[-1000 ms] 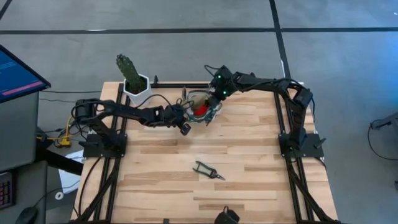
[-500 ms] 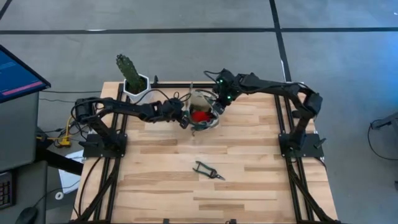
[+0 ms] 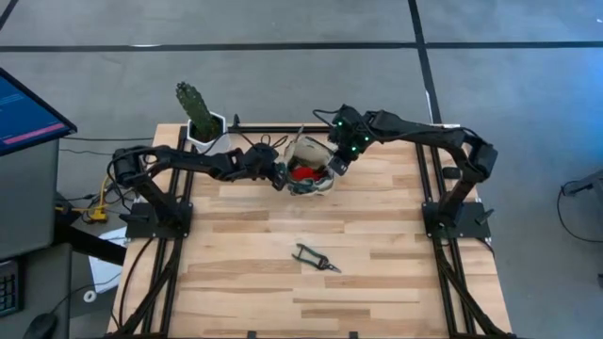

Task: Pick & Place Garden tools in Gardening bag
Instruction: Adjust the gardening bag

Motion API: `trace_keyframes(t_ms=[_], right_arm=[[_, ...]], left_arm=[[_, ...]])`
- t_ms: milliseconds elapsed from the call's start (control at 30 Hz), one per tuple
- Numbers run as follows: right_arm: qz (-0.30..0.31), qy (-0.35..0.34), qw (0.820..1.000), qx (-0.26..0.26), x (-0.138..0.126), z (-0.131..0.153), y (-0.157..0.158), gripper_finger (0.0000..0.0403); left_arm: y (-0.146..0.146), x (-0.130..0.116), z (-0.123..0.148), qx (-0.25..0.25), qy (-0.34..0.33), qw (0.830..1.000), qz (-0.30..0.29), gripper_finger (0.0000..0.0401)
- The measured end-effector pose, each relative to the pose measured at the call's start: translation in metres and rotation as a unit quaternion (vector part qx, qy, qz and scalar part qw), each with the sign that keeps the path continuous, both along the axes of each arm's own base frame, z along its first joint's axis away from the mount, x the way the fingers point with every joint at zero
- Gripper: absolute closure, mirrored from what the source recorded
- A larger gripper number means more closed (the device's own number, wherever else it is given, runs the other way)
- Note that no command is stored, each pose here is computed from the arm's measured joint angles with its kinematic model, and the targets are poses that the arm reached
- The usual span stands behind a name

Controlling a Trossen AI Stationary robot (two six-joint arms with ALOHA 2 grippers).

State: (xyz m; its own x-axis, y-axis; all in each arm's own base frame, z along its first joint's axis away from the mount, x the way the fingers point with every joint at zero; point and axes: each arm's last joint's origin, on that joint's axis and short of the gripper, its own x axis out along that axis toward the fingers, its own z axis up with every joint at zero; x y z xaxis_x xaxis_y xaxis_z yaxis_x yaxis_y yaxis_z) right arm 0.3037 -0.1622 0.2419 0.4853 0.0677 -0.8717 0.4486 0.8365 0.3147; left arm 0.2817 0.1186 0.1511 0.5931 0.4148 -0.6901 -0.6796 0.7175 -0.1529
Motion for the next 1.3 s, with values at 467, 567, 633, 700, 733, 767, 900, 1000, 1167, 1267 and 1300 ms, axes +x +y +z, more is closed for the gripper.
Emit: trace_keyframes(t_ms=[467, 567, 633, 700, 733, 767, 900, 1000, 1167, 1267, 1300], right_arm=[[-0.031, 0.023, 0.998, -0.053, -0.026, -0.001, -0.040, 0.0403], [-0.047, -0.007, 0.995, -0.084, -0.028, 0.001, -0.056, 0.0403], [-0.062, -0.017, 0.994, -0.093, -0.032, 0.000, -0.068, 0.0403], [-0.075, -0.020, 0.992, -0.098, -0.037, 0.000, -0.077, 0.0403], [-0.079, -0.024, 0.991, -0.104, -0.040, 0.000, -0.081, 0.0403], [-0.084, -0.028, 0.990, -0.108, -0.041, 0.001, -0.084, 0.0403], [-0.092, -0.055, 0.987, -0.119, -0.044, 0.004, -0.093, 0.0403], [-0.083, -0.080, 0.987, -0.108, -0.043, 0.005, -0.095, 0.0403], [-0.051, -0.107, 0.990, -0.073, -0.027, -0.007, -0.092, 0.0403], [-0.029, -0.103, 0.993, -0.046, -0.015, -0.021, -0.085, 0.0403], [-0.023, -0.098, 0.994, -0.041, -0.011, -0.026, -0.083, 0.0403]], left_arm=[[-0.047, -0.004, 0.034, -0.043, -0.032, 0.997, -0.058, 0.0399], [-0.053, -0.004, 0.041, -0.045, -0.047, 0.996, -0.061, 0.0400], [-0.055, -0.003, 0.037, -0.055, -0.042, 0.996, -0.056, 0.0400], [-0.058, 0.000, 0.028, -0.069, -0.029, 0.996, -0.052, 0.0400], [-0.059, 0.002, 0.023, -0.077, -0.023, 0.995, -0.053, 0.0400], [-0.061, 0.003, 0.018, -0.085, -0.017, 0.995, -0.051, 0.0400], [-0.071, 0.010, 0.005, -0.097, -0.009, 0.993, -0.061, 0.0400], [-0.076, 0.016, 0.005, -0.096, -0.027, 0.992, -0.070, 0.0400], [-0.075, 0.018, 0.006, -0.087, -0.041, 0.993, -0.065, 0.0400], [-0.068, 0.017, 0.006, -0.078, -0.043, 0.995, -0.047, 0.0400], [-0.065, 0.017, 0.006, -0.075, -0.043, 0.995, -0.040, 0.0400]])
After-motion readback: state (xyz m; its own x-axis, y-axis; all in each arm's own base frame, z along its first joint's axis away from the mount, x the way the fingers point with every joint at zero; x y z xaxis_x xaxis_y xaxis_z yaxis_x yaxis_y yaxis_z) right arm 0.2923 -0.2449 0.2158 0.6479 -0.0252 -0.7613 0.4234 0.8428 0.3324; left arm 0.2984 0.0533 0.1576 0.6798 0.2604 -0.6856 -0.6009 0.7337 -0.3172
